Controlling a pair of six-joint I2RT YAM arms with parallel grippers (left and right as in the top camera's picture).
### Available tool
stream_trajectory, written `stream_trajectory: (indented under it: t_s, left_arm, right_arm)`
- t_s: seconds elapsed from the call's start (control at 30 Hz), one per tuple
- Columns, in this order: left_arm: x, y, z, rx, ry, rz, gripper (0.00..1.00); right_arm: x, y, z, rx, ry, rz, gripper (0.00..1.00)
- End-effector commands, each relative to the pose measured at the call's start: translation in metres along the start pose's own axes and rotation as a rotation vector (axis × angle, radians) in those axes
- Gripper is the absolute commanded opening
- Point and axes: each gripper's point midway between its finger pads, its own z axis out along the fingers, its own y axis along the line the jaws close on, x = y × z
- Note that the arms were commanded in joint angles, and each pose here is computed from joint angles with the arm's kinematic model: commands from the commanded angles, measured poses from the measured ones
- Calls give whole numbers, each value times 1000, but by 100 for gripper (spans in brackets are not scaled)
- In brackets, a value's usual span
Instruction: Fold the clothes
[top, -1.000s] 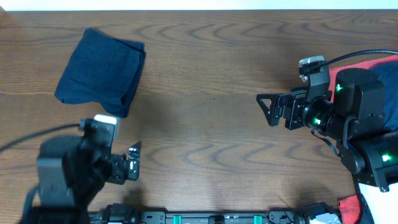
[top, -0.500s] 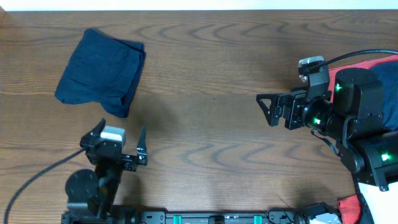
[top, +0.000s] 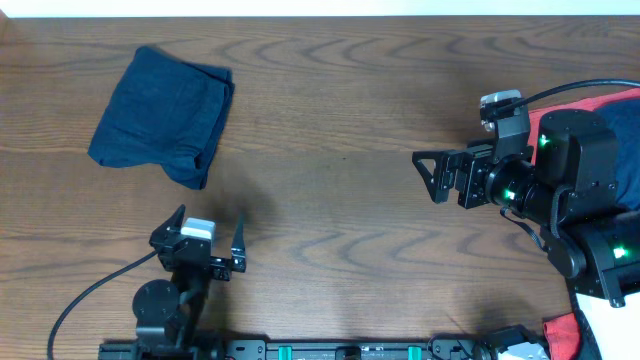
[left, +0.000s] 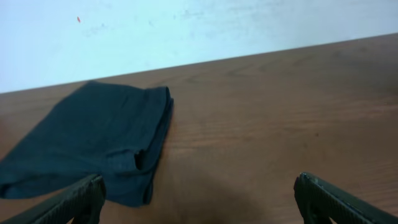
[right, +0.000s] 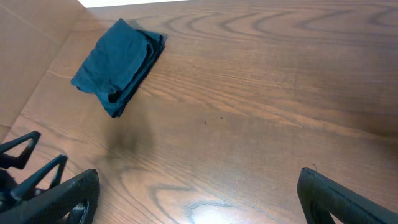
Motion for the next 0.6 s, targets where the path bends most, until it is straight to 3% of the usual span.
stream_trajectory:
  t_s: [0.0, 0.17, 0.57]
  left_arm:
    - [11, -4, 6, 19, 3, 2, 98]
    - [41, -5, 16, 23, 57, -17, 98]
    - [38, -4, 16, 19, 44, -15, 98]
  right_arm:
    - [-2, -5, -1, 15, -7, -4, 99]
    - [-2, -5, -1, 15, -6, -4, 99]
    - [-2, -5, -1, 15, -6, -4, 99]
